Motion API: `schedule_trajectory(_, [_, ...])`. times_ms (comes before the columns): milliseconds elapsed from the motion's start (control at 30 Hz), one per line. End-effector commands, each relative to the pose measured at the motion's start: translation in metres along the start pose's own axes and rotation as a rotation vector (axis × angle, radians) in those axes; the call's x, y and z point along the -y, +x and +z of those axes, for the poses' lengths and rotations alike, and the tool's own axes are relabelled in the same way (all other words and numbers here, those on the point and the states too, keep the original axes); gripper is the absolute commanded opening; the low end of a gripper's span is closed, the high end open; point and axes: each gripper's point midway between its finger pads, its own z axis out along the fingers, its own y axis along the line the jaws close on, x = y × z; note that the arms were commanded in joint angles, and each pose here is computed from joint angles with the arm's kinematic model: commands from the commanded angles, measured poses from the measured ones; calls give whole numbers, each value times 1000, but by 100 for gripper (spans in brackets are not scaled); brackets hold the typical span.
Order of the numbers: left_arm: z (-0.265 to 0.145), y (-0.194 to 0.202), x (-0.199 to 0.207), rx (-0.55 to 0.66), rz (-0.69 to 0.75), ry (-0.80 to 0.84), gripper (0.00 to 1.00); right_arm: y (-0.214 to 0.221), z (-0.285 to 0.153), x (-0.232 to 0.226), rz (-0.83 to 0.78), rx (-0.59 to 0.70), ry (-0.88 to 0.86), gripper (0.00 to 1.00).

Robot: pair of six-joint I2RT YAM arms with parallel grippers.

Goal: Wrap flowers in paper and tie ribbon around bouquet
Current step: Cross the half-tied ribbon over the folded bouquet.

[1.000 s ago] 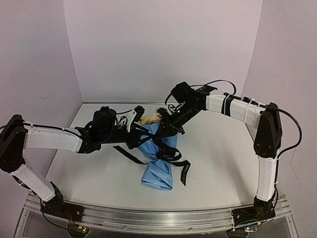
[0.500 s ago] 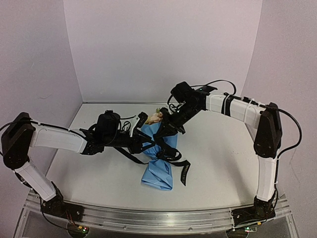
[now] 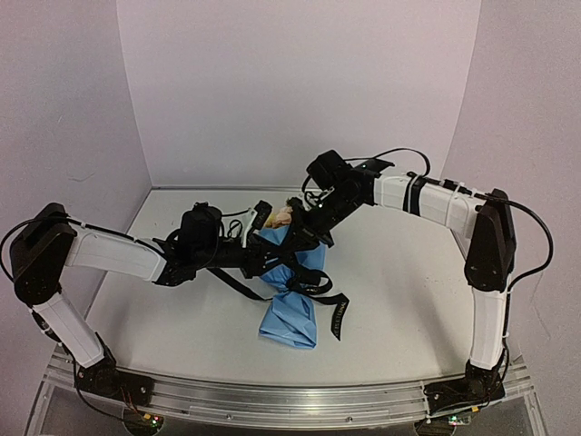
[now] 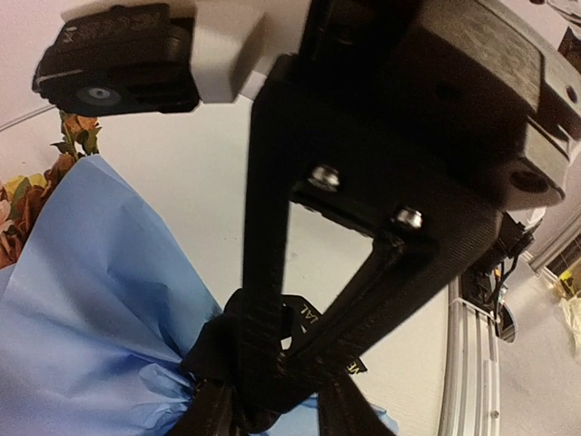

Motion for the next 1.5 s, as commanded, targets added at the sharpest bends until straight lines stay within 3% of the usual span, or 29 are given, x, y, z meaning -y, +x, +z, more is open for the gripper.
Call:
schedule_trajectory(0, [3,-15,3,42,9,20,15,-3,-3,-6,-25,28,-5,0])
schedule_trajectory(100, [0,-5,-2,-2,-17,-14,0,3,-9,2,-66,47,30,2])
schedule_trajectory(167, [-8,4,-9,-17,-39,-70,0,9,-19,8,-115,73,61,15])
schedule_trajectory(267, [-24,9,-19,-22,-69,-170,0,23,-29,24,-206,86,115,26])
schedule_trajectory(467, [-47,25,-39,-49,-152,-331,0,41,-32,63,-398,164,183,38])
schedule_trajectory(600, [-52,30,-42,-50,-181,-358,0,38,-14,83,-567,255,177,37])
schedule_trajectory(967, [-49,23,-49,-49,-184,-380,0,19,40,90,-923,313,204,36])
schedule_trajectory(1267, [-53,19,-60,-48,-215,-400,0,24,52,96,-942,284,208,28])
schedule_trajectory(1467, [-54,14,-60,-45,-226,-390,0,26,59,102,-924,270,225,16])
